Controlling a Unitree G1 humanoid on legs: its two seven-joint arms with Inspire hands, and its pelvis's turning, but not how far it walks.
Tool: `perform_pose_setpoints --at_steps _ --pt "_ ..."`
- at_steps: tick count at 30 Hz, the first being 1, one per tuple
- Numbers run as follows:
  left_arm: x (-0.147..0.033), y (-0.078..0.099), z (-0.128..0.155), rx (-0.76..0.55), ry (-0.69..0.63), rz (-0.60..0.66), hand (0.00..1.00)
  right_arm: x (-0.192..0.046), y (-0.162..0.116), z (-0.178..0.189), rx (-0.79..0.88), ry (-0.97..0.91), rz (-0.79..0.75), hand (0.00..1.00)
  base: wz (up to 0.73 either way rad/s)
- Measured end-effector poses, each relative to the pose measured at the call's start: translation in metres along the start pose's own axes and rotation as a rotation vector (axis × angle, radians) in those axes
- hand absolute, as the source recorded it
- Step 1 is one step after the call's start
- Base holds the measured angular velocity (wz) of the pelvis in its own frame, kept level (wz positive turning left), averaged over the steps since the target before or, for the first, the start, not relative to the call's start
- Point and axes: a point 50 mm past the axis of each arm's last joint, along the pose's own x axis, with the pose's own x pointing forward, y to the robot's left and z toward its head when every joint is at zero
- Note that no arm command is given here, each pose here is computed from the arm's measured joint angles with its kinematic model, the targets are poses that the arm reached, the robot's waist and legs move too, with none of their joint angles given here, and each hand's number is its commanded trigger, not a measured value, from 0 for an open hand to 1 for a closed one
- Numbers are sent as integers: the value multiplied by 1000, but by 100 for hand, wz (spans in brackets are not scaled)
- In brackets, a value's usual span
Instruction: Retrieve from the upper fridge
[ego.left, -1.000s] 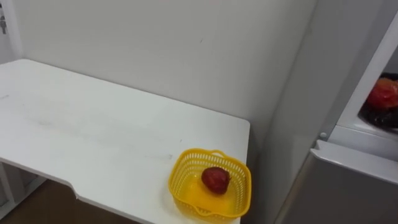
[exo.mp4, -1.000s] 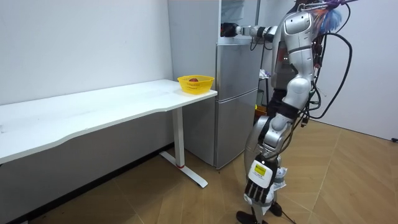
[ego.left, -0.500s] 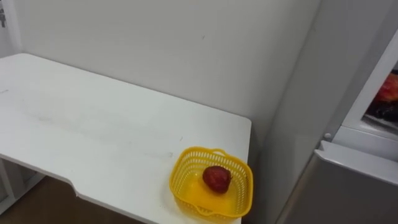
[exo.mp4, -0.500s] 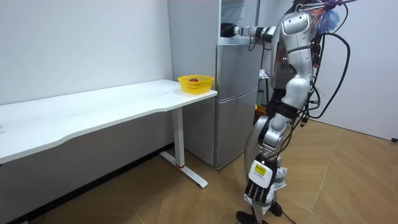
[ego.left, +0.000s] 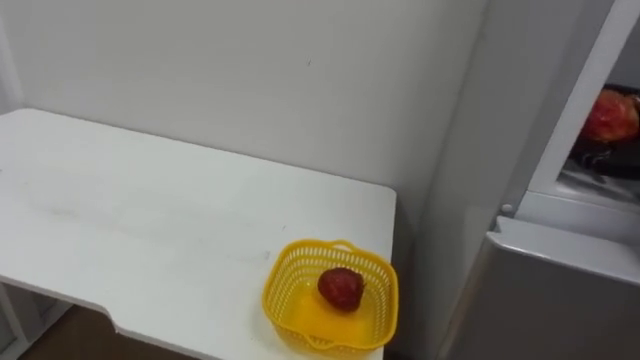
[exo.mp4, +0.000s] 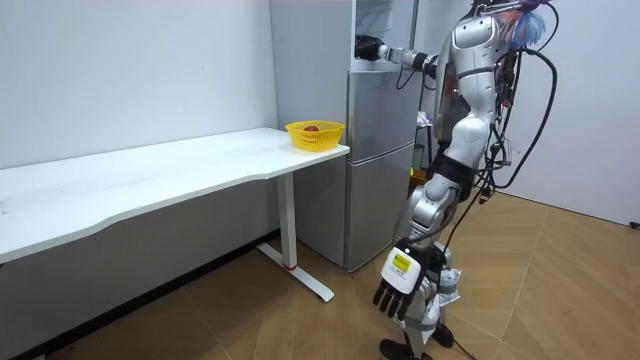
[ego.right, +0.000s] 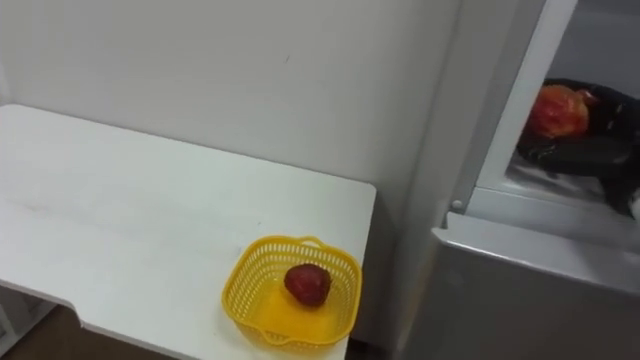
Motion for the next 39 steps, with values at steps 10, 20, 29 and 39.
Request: perform_pose_setpoints --at_steps 10,20,29,39 --pt "-1 -19 -3 -28 -1 -10 0 -42 30 -2 -73 -99 29 100 -16" --pt "-2 -29 -8 -58 0 -33 0 -77 51 10 -134 -232 12 100 -16" --pt "0 -39 -9 -61 5 -66 0 -104 78 40 -206 -483 1 100 -5" --pt "2 -47 -3 -38 -1 -112 0 -117 104 43 -270 -553 147 100 0"
